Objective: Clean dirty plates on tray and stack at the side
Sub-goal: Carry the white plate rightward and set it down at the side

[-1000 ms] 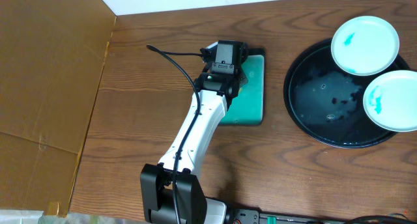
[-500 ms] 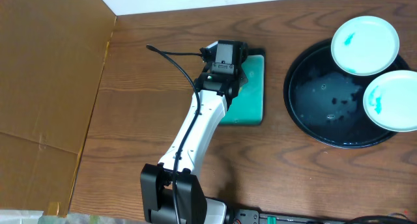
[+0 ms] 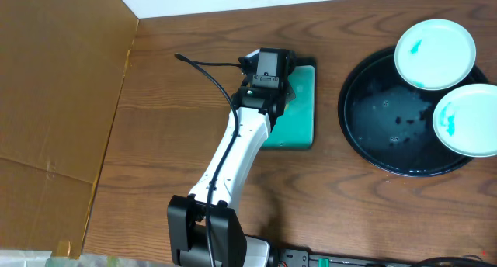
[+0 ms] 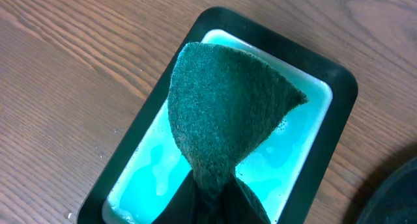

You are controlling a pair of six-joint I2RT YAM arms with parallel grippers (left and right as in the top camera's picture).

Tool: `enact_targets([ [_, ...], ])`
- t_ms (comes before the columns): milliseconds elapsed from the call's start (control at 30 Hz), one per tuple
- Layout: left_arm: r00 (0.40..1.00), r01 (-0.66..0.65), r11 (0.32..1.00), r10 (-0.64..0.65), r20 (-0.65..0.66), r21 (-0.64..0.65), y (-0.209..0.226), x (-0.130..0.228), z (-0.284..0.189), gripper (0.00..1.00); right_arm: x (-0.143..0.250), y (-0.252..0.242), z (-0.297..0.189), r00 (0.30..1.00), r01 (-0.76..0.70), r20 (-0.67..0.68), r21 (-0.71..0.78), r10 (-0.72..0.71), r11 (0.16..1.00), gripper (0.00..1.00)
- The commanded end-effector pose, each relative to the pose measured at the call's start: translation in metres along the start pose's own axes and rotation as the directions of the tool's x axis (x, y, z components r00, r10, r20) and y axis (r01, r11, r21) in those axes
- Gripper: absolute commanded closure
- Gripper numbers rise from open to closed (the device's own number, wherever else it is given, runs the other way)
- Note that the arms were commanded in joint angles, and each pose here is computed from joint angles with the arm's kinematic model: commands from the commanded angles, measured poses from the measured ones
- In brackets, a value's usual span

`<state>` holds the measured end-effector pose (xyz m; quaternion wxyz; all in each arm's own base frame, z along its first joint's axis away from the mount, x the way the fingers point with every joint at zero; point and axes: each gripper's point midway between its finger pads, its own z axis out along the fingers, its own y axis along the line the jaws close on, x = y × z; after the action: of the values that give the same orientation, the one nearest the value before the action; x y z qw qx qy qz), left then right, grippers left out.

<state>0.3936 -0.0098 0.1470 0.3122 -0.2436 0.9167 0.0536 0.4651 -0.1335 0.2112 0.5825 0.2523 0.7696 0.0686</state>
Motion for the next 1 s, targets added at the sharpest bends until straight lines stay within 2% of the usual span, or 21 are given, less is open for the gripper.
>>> enact_targets([
  [0,1.000,0.011,1.000,-0.011,0.000,-0.010,0.001,-0.001,0.004,0.93,0.044,0.045,0.009,0.970,0.199,-0.122,-0.085,-0.208,0.976,0.41],
  [67,1.000,0.011,1.000,-0.011,-0.002,-0.007,0.001,-0.001,0.004,0.93,0.064,0.063,0.013,0.930,0.293,-0.200,-0.101,-0.308,0.951,0.34],
  [133,1.000,0.011,1.000,-0.011,-0.002,-0.007,0.001,0.000,0.004,0.93,0.078,0.083,0.018,0.857,0.396,-0.301,-0.133,-0.418,0.908,0.28],
  [267,1.000,0.011,1.000,-0.011,-0.012,0.008,-0.002,0.001,0.004,0.93,0.084,0.102,0.026,0.738,0.481,-0.431,-0.202,-0.518,0.853,0.30],
  [400,0.999,0.012,0.999,-0.011,-0.030,0.035,-0.007,0.004,0.003,0.93,0.093,0.113,0.044,0.669,0.498,-0.495,-0.256,-0.554,0.829,0.30],
  [467,0.999,0.012,0.999,-0.011,-0.030,0.035,-0.007,0.004,0.003,0.93,0.104,0.116,0.054,0.657,0.490,-0.504,-0.279,-0.560,0.826,0.28],
  [533,0.999,0.012,0.999,-0.010,-0.032,0.036,-0.007,0.005,0.003,0.93,0.126,0.117,0.065,0.642,0.469,-0.521,-0.313,-0.562,0.826,0.21],
  [600,0.999,0.011,0.999,-0.010,-0.032,0.036,-0.007,0.005,0.003,0.93,0.144,0.115,0.071,0.627,0.449,-0.542,-0.336,-0.560,0.828,0.20],
  [767,0.999,0.012,0.999,-0.011,-0.032,0.036,-0.007,0.005,0.003,0.93,0.188,0.105,0.087,0.591,0.403,-0.590,-0.374,-0.550,0.835,0.30],
  [967,0.999,0.012,0.999,-0.011,-0.031,0.036,-0.007,0.004,0.003,0.93,0.207,0.099,0.102,0.592,0.396,-0.590,-0.380,-0.549,0.836,0.30],
])
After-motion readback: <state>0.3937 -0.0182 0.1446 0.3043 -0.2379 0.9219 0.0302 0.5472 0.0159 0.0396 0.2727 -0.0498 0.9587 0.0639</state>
